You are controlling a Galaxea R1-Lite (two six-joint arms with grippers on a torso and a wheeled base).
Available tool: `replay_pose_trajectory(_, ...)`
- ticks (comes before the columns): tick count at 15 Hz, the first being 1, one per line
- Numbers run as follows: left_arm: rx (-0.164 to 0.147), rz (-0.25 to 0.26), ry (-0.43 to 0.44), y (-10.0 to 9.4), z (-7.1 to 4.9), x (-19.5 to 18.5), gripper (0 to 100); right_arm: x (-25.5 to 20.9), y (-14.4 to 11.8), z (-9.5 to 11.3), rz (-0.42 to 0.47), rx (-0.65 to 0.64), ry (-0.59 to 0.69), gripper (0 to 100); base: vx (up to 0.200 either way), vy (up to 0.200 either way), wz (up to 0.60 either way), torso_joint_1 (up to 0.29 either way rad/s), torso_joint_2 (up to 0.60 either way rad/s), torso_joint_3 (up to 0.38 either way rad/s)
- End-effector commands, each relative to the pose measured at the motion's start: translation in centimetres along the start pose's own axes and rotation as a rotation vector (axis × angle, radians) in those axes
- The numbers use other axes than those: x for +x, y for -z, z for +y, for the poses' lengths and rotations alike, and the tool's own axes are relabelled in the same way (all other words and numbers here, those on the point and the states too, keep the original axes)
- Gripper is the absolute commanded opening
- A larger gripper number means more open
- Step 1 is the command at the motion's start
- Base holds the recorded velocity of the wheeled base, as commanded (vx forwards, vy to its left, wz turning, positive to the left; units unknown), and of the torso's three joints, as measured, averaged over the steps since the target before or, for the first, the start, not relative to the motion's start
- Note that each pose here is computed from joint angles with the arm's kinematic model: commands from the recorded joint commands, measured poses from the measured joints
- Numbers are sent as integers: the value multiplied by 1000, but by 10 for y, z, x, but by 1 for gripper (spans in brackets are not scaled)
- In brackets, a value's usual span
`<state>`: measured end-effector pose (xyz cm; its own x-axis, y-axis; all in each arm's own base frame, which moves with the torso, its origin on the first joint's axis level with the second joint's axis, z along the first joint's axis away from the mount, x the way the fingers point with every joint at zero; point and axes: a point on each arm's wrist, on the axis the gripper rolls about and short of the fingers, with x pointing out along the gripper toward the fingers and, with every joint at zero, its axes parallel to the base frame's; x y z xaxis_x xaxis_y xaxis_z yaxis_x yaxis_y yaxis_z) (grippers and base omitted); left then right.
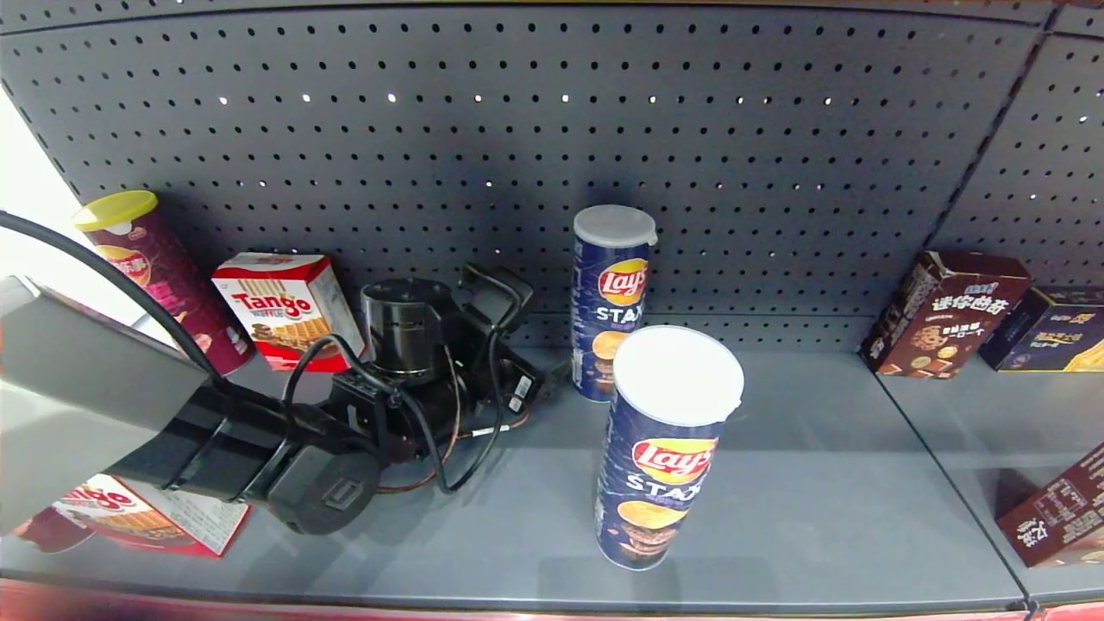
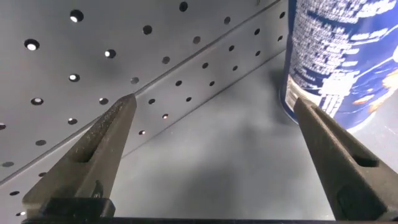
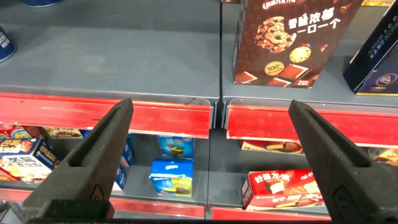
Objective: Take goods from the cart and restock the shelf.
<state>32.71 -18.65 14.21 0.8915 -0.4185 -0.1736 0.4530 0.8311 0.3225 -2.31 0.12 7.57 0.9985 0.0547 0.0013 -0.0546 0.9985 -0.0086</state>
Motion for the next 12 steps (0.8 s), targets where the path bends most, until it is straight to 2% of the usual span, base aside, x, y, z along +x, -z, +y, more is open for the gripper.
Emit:
replay_pose_trajectory(1,1,10,2,4,-2,4,100,0,0,0,1,-1,-1,100,0,0,0,0,0,0)
replay_pose_trajectory(11,1,10,8,6,-6,14,100,0,0,0,1,1,-1,100,0,0,0,0,0,0)
replay_pose_trajectory(12,-1,-9,3,-1,-3,6,100,0,0,0,1,-1,-1,100,0,0,0,0,0,0)
